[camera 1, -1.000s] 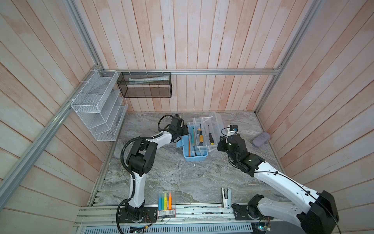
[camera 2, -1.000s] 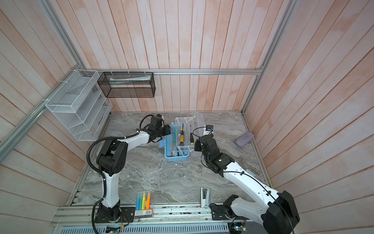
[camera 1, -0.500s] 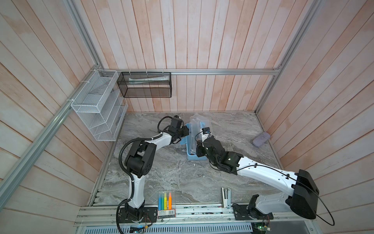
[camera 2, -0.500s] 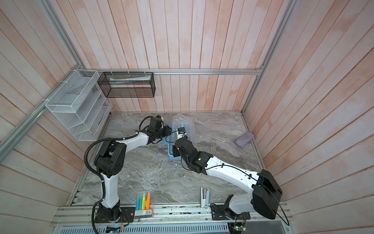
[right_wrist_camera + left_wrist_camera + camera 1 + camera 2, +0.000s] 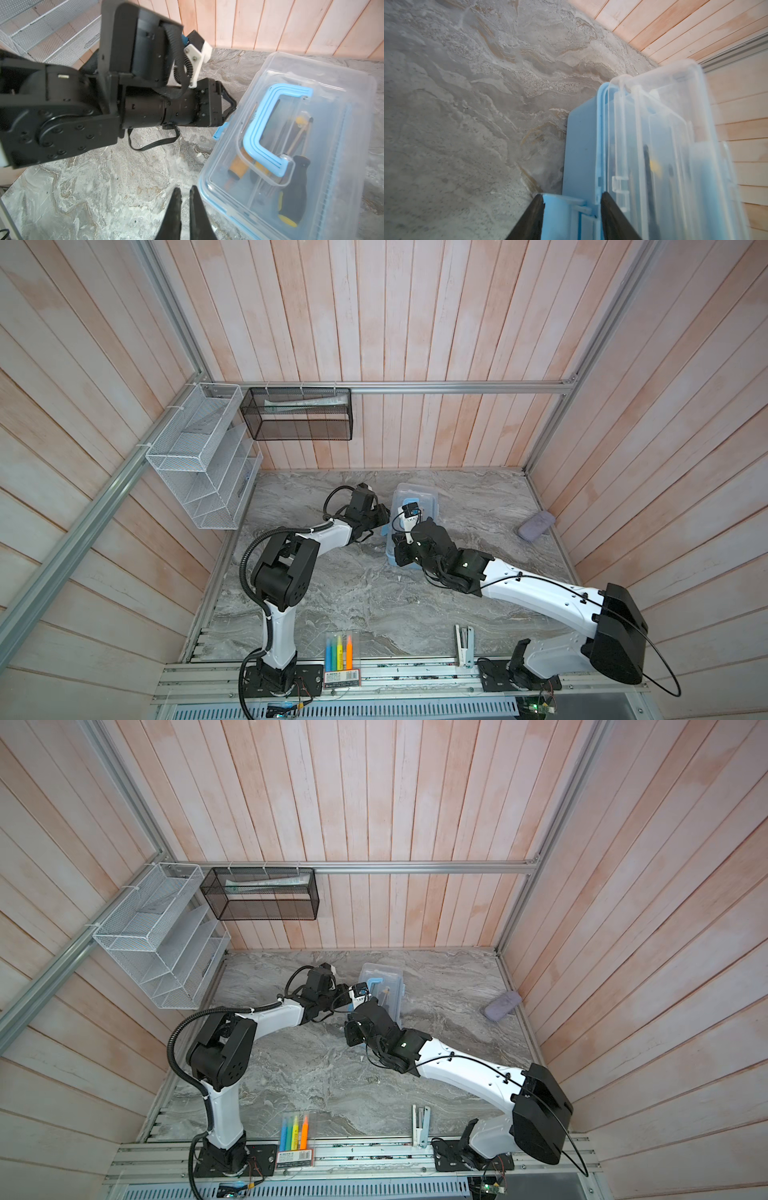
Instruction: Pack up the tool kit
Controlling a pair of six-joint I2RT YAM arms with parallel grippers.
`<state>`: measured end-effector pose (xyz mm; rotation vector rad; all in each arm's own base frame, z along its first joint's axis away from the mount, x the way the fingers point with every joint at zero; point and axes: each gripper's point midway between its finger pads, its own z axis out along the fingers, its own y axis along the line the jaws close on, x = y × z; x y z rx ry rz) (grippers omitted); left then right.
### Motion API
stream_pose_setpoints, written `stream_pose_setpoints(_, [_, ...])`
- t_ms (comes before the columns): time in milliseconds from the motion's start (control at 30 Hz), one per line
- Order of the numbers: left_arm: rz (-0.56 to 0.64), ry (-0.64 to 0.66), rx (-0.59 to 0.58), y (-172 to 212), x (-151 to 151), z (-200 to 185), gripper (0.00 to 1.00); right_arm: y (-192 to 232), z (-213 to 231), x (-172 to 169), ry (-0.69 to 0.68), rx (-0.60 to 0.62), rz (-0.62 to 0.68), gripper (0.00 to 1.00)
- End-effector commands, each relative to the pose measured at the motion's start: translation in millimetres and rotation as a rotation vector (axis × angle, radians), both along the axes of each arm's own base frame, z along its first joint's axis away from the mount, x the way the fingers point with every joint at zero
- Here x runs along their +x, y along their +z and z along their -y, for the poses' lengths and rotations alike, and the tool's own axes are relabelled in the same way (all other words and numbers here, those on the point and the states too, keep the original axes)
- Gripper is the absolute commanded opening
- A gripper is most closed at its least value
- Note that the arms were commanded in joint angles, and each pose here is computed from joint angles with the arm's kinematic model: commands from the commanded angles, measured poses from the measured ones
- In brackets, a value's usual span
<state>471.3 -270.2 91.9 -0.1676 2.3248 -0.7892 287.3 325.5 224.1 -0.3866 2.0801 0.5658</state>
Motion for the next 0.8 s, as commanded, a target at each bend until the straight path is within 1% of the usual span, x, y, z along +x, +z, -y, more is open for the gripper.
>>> stream_pose_setpoints(0, [0.036, -0.011, -0.072, 23.3, -9.7, 5.3, 0.48, -0.7, 28.6, 17.6, -0.068, -0.007, -0.003, 0.1])
stream_pose_setpoints(167, [0.018, -0.029, -0.119, 23.8, -36.3, 7.9, 0.48, -18.2, 59.3, 47.2, -0.134, -0.009, -0.033, 0.1])
stream_pose_setpoints(267, [0.019, -0.058, -0.109, 25.1, -52.4, 15.5, 0.48, -25.9, 70.0, 60.3, -0.159, -0.021, -0.029, 0.09])
stream_pose_setpoints(400, [0.011, -0.092, -0.102, 21.0, -68.9, 25.2, 0.48, -33.5, 91.0, 84.4, -0.22, -0.057, -0.017, 0.05])
stream_pose_setpoints(500, [0.007, -0.114, -0.103, 17.8, -78.2, 31.2, 0.48, -39.2, 88.4, 98.8, -0.163, -0.056, -0.021, 0.04])
stream_pose_setpoints(600, [0.004, -0.135, -0.097, 15.1, -87.1, 37.7, 0.48, -54.0, 78.3, 107.2, -0.112, -0.067, -0.066, 0.04])
stream_pose_setpoints(700, [0.003, -0.15, -0.089, 14.9, -95.1, 42.1, 0.48, -70.4, 67.7, 107.4, -0.06, -0.08, -0.128, 0.03])
stream_pose_setpoints(767, [-0.004, -0.146, -0.08, 13.2, -99.9, 39.2, 0.48, -76.1, 69.4, 104.8, -0.066, -0.078, -0.154, 0.0])
